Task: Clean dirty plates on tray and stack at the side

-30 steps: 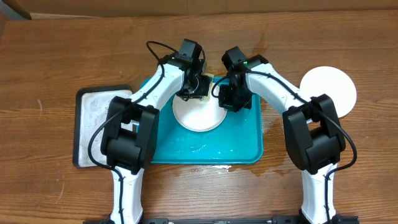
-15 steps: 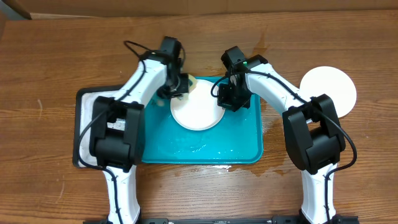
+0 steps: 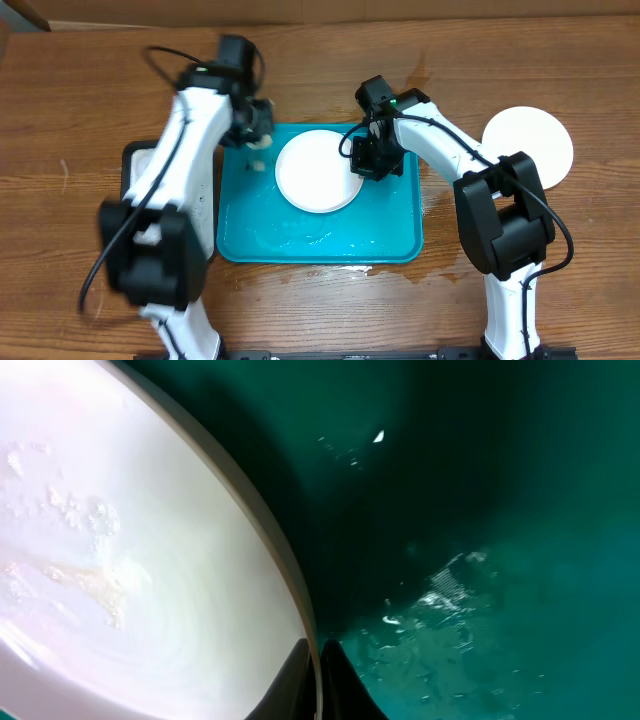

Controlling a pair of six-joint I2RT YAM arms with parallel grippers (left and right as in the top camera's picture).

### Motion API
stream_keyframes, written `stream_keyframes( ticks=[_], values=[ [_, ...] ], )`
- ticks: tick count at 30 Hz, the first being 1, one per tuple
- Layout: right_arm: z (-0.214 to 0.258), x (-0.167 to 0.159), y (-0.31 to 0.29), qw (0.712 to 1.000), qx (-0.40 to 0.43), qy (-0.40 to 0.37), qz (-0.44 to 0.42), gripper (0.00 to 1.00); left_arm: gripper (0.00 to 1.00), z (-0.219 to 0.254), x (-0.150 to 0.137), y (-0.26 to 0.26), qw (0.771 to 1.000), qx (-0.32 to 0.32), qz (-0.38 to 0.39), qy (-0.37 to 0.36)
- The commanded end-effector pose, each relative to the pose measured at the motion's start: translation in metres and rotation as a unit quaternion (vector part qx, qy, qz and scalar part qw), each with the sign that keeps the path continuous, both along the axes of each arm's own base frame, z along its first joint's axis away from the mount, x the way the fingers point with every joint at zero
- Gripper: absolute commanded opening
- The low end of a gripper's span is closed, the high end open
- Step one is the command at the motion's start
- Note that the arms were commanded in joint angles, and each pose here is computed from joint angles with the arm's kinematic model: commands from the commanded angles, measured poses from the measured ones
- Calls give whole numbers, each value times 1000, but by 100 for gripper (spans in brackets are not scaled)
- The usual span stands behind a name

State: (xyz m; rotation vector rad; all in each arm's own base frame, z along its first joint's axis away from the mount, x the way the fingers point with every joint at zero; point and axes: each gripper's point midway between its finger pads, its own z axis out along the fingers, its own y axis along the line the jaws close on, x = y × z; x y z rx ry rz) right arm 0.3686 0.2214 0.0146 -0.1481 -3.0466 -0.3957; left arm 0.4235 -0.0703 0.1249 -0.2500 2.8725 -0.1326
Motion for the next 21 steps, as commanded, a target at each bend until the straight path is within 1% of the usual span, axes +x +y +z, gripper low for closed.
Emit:
stream_keyframes(
  ticks=[1,2,4,5,6,9,14,15,16,18,19,21],
  values=[
    [6,5,-5,1000,-8,-13,-2,5,4,73,-6,28,996,31,38,-81],
    [6,5,-5,1000,-8,-13,-2,8,4,82,-12,33,995,36,43,-86],
    [6,5,-5,1000,-8,-13,-2,24,4,98,-25,42,994,39,53,-93],
    [6,5,-5,1000,-7,-14,-2,28,4,102,-30,47,993,40,57,-91],
    [6,6,-4,1000,-7,-15,-2,33,4,104,-43,57,994,45,62,-77],
    [6,4,-5,1000,-9,-10,-2,33,4,94,-62,73,995,51,77,-31],
    [5,-5,-9,1000,-17,7,-1,33,4,77,-81,86,997,45,58,26],
    [5,-5,-8,1000,-17,7,0,33,4,75,-83,88,997,43,56,31],
    [5,-5,-8,1000,-17,5,0,28,4,73,-84,90,997,43,56,33],
    [5,-3,-7,1000,-15,1,0,8,4,70,-86,96,996,44,60,39],
    [5,-2,-6,1000,-13,-1,0,4,4,67,-88,100,996,46,60,44],
    [5,-1,-5,1000,-12,-3,0,4,4,64,-91,107,996,47,63,51]
  ],
)
